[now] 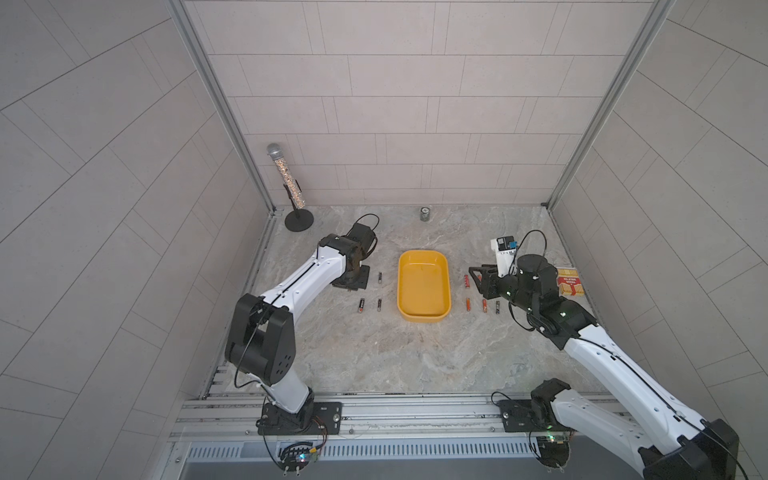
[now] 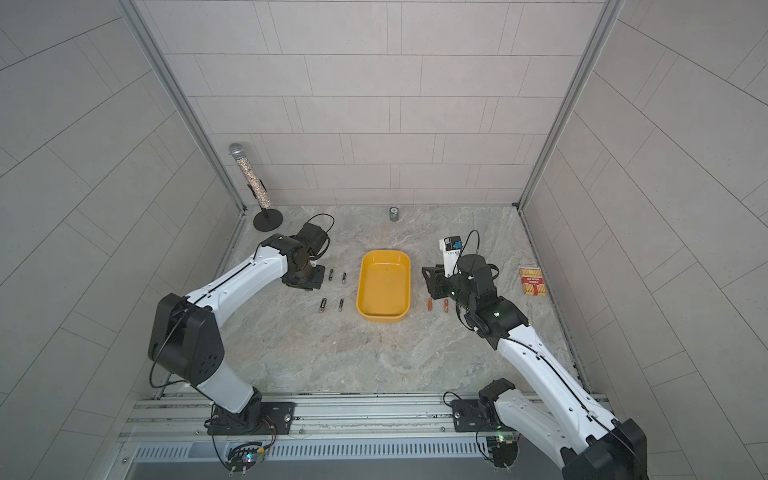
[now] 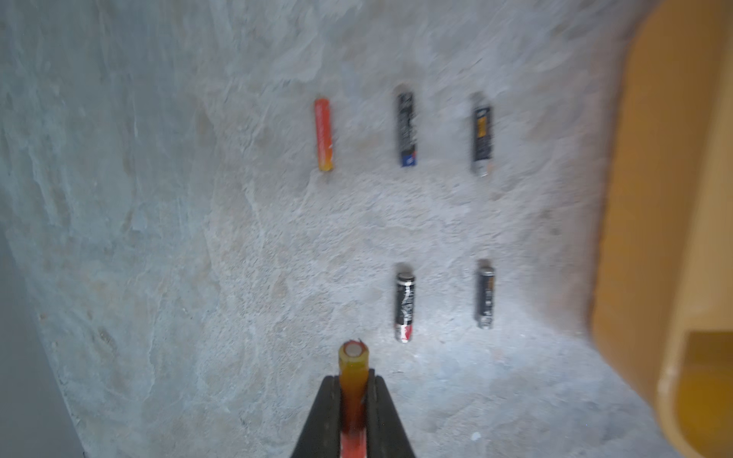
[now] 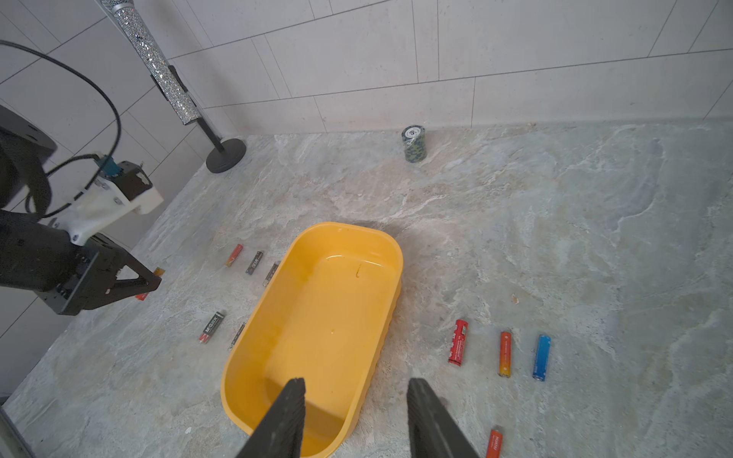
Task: Take the batteries out of the storage box
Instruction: Place the battery at the center of the board.
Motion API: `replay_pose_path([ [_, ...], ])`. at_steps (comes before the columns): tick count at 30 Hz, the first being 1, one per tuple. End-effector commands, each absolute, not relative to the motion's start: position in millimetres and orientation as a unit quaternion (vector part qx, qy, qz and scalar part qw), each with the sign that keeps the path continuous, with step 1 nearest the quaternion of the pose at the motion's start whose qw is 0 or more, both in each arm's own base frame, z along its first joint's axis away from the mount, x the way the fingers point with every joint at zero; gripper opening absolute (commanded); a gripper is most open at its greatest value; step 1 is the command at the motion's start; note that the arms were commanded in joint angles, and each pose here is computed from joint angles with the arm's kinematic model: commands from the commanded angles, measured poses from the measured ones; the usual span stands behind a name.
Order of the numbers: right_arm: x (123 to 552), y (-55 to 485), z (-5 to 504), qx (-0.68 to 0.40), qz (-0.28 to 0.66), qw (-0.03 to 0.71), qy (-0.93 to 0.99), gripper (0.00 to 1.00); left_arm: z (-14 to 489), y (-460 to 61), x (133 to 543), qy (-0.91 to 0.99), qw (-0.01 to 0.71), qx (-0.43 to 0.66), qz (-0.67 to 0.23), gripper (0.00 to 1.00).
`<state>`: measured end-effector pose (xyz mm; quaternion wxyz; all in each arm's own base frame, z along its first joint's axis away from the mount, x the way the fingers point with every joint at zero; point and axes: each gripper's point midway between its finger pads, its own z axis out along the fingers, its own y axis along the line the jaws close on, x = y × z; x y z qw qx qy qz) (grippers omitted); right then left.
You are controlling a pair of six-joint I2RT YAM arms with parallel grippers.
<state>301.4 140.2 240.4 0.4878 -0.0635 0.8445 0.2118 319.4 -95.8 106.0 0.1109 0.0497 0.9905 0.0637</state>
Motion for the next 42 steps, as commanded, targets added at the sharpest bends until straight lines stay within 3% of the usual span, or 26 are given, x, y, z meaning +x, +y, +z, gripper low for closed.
replay_pose_path([
  [1, 301, 147, 236, -0.066, 0.22, 0.487, 0.843, 0.46, 81, -74, 318, 0.99, 0.096, 0.025, 0.097, 0.0],
  [19, 305, 146, 222, -0.067, 0.188, 0.486, 0.851, 0.46, 16, -83, 334, 0.993, 0.072, 0.02, 0.094, 0.05],
  [25, 311, 135, 218, -0.049, 0.161, 0.492, 0.854, 0.47, 17, -82, 335, 0.992, 0.076, 0.018, 0.099, 0.28],
  [29, 322, 98, 201, 0.038, 0.104, 0.477, 0.872, 0.5, 35, -81, 339, 0.991, 0.094, 0.016, 0.098, 0.39],
  [33, 336, 65, 188, 0.113, 0.086, 0.459, 0.877, 0.66, 74, -82, 351, 0.987, 0.13, 0.015, 0.097, 0.42],
  [36, 349, 37, 187, 0.149, 0.041, 0.462, 0.873, 0.78, 120, -82, 367, 0.976, 0.201, 0.01, 0.087, 0.48],
  [38, 355, 15, 189, 0.169, -0.014, 0.476, 0.863, 0.81, 151, -79, 382, 0.958, 0.273, 0.006, 0.089, 0.54],
  [40, 359, -1, 190, 0.166, -0.067, 0.499, 0.848, 0.81, 182, -67, 394, 0.927, 0.36, -0.009, 0.107, 0.68],
  [42, 368, -4, 193, 0.139, -0.089, 0.546, 0.821, 0.82, 205, -45, 398, 0.885, 0.441, -0.052, 0.14, 0.88],
])
